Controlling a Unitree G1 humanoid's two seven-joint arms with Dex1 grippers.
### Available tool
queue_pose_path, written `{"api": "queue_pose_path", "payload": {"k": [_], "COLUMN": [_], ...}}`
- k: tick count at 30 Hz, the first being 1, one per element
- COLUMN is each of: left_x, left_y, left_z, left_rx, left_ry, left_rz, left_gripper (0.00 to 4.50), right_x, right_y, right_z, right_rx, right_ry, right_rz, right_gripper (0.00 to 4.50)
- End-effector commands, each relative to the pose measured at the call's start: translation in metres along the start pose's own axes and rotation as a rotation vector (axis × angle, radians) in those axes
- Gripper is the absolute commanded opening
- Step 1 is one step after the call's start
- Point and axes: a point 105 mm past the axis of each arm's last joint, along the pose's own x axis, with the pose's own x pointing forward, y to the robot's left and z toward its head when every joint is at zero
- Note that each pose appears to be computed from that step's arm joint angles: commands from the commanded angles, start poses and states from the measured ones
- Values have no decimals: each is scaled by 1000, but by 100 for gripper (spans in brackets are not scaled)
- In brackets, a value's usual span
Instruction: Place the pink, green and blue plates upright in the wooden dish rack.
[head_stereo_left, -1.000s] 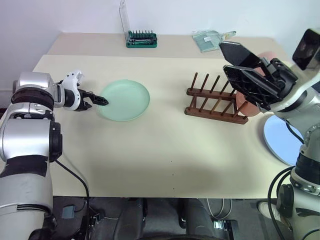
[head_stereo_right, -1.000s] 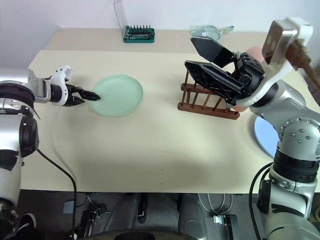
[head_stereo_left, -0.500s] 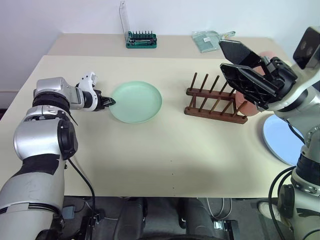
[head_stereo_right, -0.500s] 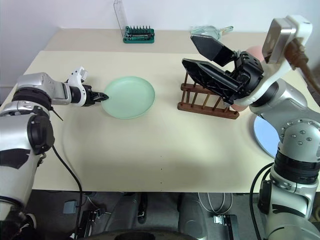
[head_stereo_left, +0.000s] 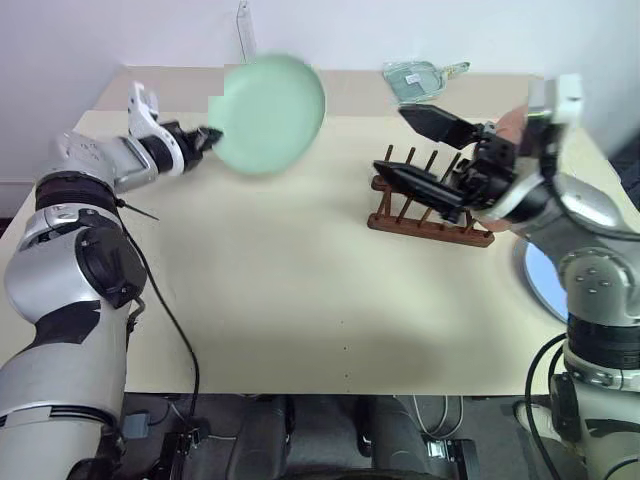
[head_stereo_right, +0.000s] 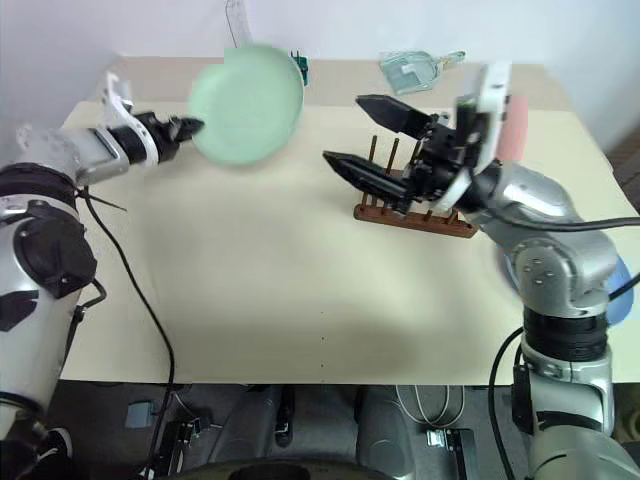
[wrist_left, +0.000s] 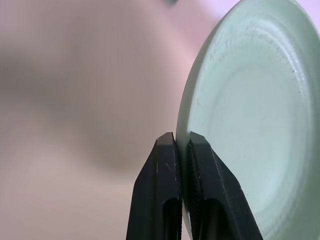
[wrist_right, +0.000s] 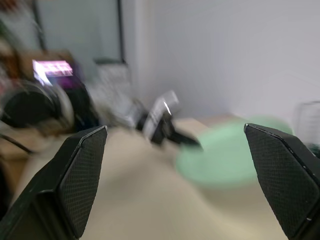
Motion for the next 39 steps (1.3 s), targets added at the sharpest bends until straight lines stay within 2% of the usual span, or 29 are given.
{"api": "queue_pose_path", "payload": {"k": [1,5,7,10,17,26,30,36,39], "left_x": [2,-2,-5,-14,-34,-37,-36,-31,-28], "left_y": [-41,-74,-92,-118,-145,-149,-152,-146,-144], "left_z": [20,7,-7,-32,-46,-56,-62,-67,-71], "left_rx": [-11,-54,-80,-6,118,169,173,166,154], "left_ry": [-160,-320,-370,-410,-457,-463,-446,-419,-400], "left_rz": [-141,-210,-241,-270,-305,-290,-306,-300,-301], "left_gripper": [9,9,9,9,9,9,0,0,0], "right_x": [22,41,44,47,47,50,50,50,49], "right_y": [6,-3,-7,-15,-29,-33,-33,-37,-38], "right_z": [8,1,-13,-21,-16,-14,-18,-19,-20], "right_rx": [-362,-848,-979,-1232,-1384,-1420,-1398,-1404,-1396], "right_ry": [14,73,130,168,149,150,159,180,183], "right_rz": [23,4,34,10,-81,-117,-111,-127,-132], "right_gripper": [450,450,450,450,450,450,327,10,4]}}
